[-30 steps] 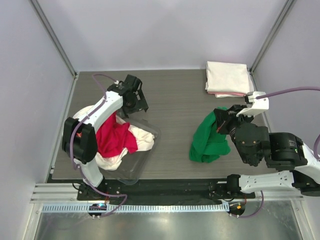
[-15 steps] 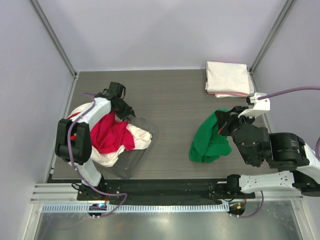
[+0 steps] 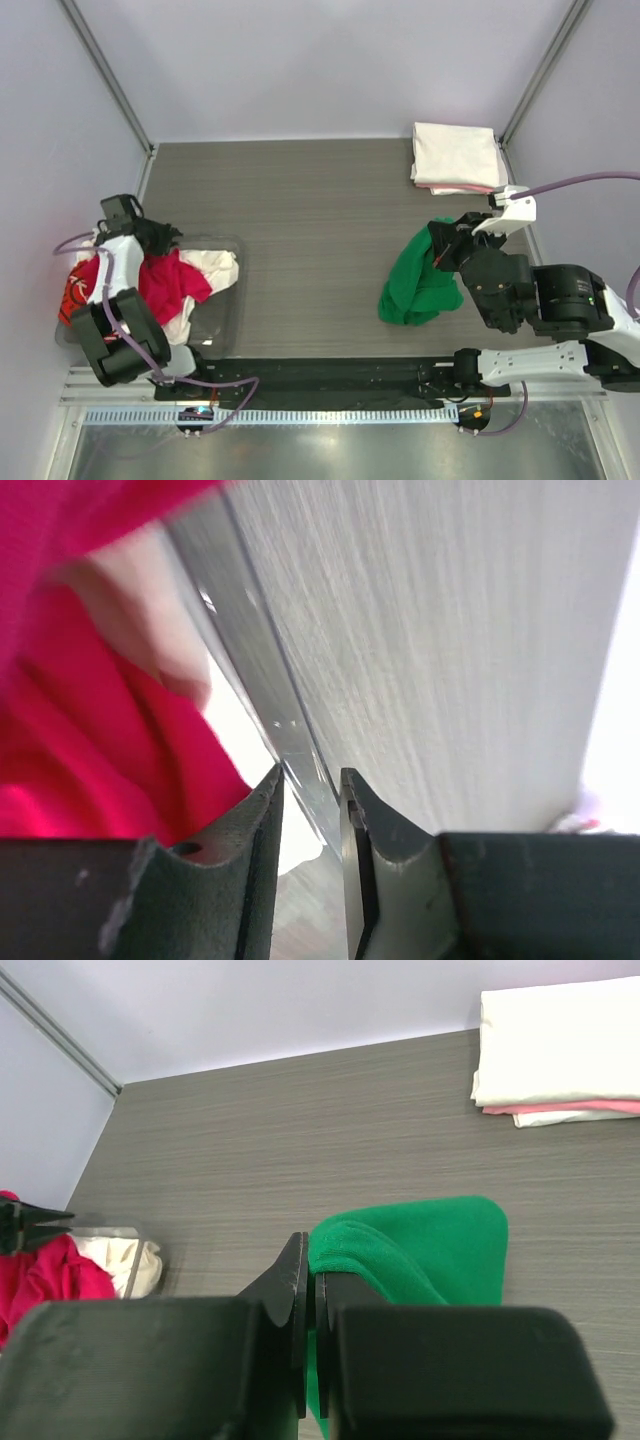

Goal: Fold and stack the t-shirts

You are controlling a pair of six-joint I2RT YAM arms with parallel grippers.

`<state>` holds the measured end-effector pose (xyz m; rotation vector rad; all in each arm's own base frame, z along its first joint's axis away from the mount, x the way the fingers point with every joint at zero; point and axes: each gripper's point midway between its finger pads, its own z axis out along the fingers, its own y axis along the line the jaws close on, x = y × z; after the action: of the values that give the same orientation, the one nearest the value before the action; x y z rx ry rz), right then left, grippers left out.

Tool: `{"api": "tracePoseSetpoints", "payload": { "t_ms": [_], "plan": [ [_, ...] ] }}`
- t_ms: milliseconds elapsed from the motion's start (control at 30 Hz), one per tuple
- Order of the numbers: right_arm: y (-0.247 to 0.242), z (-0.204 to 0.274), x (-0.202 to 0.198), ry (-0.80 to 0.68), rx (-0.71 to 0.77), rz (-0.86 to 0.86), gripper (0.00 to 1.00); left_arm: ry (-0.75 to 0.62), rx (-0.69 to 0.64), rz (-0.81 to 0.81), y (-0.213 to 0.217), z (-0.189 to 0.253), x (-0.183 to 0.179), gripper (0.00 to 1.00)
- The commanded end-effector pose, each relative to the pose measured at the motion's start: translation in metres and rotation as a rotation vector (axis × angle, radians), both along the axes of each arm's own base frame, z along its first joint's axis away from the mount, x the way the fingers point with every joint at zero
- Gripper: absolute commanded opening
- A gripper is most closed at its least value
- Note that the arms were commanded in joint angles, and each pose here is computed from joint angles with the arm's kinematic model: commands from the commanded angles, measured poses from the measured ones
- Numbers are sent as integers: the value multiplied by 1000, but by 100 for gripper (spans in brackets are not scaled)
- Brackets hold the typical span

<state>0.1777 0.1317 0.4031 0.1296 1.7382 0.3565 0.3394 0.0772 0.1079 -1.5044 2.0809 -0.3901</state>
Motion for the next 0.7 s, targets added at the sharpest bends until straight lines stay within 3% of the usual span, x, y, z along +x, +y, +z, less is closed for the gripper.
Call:
{"api": "tracePoseSetpoints", "payload": {
  "t_ms": [0,100,167,200,267,367,533,567,633,667],
  "plan": [
    [5,5,4,-17,38,-46,1,253,18,42,17,-29,-90,0],
    [15,5,6,-17,17,-42,1,238,-36,115,22,-30,-105,7],
    [22,4,6,-13,1,-30,1,162,-80,133,16,-18,-103,21],
    [25,4,6,-13,0,-25,1,121,-88,123,13,-9,-99,51],
    [35,4,7,-13,-34,-3,1,21,-104,91,4,16,-88,78],
    [58,17,16,-27,-68,40,1,-73,-59,65,3,53,-81,95],
    [111,60,70,-4,38,256,1,-149,67,28,5,109,-83,97],
    [111,103,74,-73,80,289,1,-166,99,7,3,118,-83,97],
    [158,106,95,-38,40,421,1,-219,162,-8,1,144,-84,97],
    [139,182,85,-183,155,439,1,-236,176,-31,-4,150,-84,96]
  ]
}}
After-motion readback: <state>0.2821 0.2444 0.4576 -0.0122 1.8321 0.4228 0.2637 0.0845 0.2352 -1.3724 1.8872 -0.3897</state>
